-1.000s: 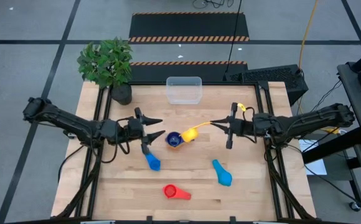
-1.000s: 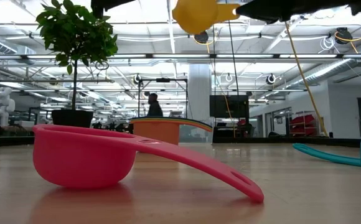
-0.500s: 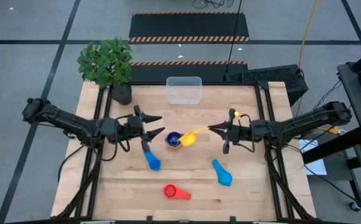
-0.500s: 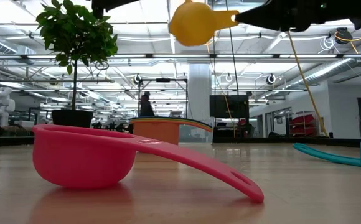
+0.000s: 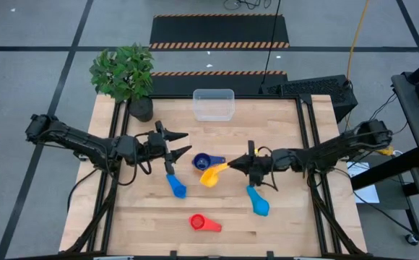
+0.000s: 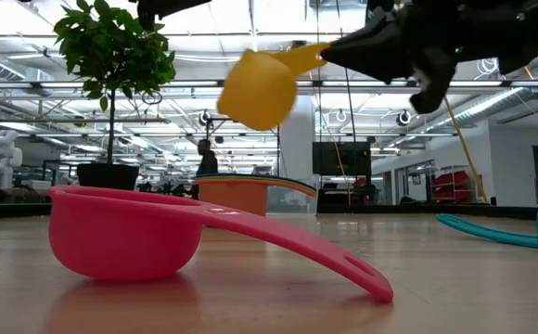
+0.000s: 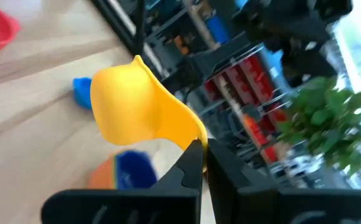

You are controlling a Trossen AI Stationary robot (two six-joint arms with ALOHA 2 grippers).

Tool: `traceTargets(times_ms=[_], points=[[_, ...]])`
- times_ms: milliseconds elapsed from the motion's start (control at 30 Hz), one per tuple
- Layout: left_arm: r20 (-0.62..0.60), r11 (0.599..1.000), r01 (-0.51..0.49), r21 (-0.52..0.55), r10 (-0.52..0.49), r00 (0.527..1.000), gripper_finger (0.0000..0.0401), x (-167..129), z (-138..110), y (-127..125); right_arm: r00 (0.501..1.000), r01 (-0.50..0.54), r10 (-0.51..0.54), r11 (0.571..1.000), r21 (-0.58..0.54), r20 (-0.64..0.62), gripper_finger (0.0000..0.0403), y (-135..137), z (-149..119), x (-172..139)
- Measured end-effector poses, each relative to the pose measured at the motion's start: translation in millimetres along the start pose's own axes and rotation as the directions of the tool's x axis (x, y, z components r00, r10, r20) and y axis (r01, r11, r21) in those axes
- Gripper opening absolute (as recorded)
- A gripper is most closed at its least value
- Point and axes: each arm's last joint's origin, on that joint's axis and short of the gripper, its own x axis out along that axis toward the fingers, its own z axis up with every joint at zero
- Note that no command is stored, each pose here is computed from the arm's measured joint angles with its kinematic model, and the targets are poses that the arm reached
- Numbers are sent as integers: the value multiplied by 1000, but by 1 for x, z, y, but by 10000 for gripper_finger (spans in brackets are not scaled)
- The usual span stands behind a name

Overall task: Nest measuring cups in basket
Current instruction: Stack the yellow measuring cup on top of the dark blue measuring cup

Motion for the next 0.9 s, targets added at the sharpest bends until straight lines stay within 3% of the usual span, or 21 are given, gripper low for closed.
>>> traceTargets(times_ms=[467, 900], points=[[-5, 999, 36, -31, -36, 999, 218, -4, -1, -7, 980, 194, -193, 981, -24, 49, 0, 10, -26, 29], [-11, 998, 53, -36, -53, 999, 218, -5, -1, -11, 979, 186, -193, 977, -106, -60, 0, 22, -48, 48]])
